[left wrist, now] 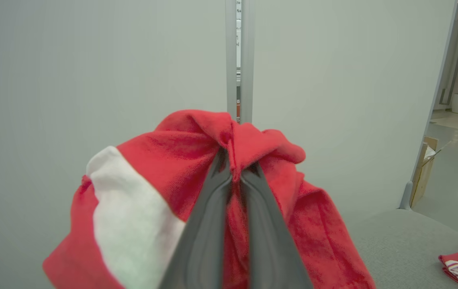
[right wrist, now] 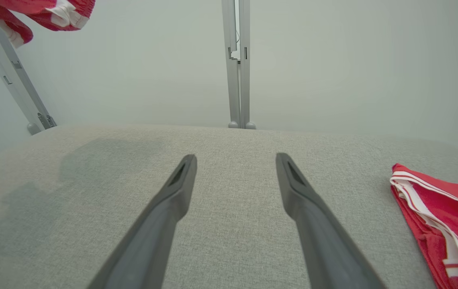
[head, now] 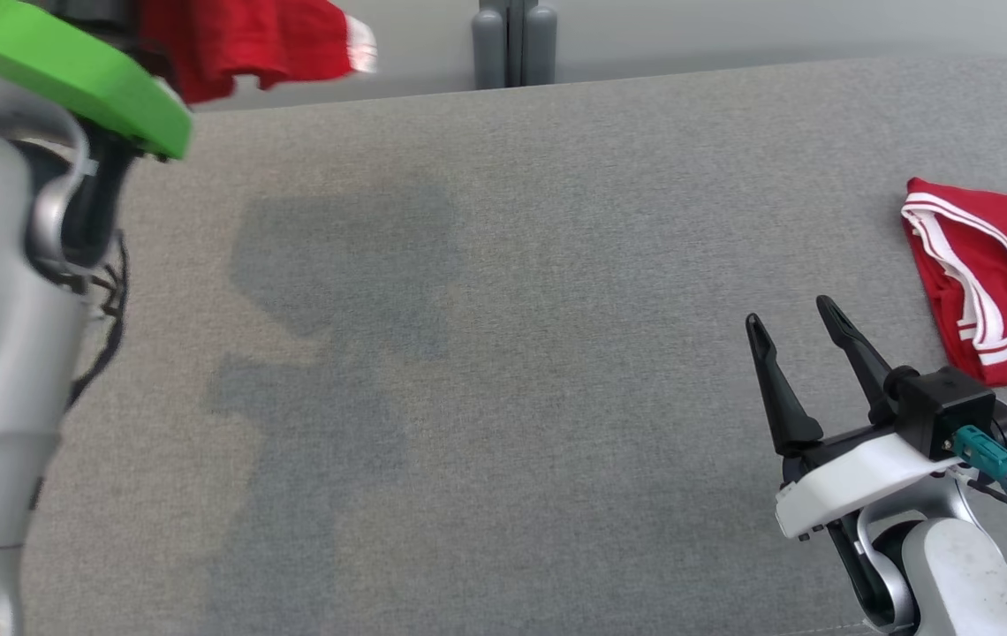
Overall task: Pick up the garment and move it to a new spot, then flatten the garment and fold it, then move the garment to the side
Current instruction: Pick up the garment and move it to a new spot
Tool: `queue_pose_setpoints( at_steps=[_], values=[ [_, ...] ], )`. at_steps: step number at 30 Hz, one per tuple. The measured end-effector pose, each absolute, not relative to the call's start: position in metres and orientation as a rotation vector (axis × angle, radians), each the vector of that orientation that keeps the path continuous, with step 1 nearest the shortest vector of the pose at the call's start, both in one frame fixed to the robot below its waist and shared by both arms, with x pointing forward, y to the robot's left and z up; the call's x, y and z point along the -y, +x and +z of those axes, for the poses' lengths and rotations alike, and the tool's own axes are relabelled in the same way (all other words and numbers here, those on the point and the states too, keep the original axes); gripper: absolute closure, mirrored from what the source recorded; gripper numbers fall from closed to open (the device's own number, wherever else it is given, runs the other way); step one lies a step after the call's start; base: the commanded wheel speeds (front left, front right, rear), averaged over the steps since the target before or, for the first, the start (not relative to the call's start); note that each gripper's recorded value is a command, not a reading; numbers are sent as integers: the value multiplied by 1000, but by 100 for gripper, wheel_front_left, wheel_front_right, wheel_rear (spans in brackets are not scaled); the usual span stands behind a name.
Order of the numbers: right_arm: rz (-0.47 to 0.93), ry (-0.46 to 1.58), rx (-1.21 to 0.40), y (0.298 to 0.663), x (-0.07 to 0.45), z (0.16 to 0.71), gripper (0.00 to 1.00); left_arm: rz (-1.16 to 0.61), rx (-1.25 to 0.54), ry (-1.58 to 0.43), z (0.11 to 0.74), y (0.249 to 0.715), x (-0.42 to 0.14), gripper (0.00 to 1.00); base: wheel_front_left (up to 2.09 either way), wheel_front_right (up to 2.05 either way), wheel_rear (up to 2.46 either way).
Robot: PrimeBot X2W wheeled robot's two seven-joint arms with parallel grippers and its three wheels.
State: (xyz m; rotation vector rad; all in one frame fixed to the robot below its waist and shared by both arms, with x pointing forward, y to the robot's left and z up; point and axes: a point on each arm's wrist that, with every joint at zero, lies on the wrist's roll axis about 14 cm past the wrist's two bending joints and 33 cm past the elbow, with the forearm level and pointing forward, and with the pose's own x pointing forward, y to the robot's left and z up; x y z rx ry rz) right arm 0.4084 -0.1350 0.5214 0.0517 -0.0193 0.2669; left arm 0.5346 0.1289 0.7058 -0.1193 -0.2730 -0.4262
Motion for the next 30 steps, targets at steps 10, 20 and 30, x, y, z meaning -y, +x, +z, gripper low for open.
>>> queue_pose_setpoints(
  at_steps=[10, 20, 30],
  values=[
    [161, 52, 35, 389, 168, 526, 0, -768, 121, -173, 635, 489, 36, 100, 0, 0, 0],
    [22, 43, 5, 368, 211, 514, 0, -907, -136, -173, 519, 455, 104, 100, 0, 0, 0],
    [-23, 38, -12, 370, 225, 508, 0, -804, -240, -266, 458, 444, 74, 0, 0, 0, 0]
  ],
)
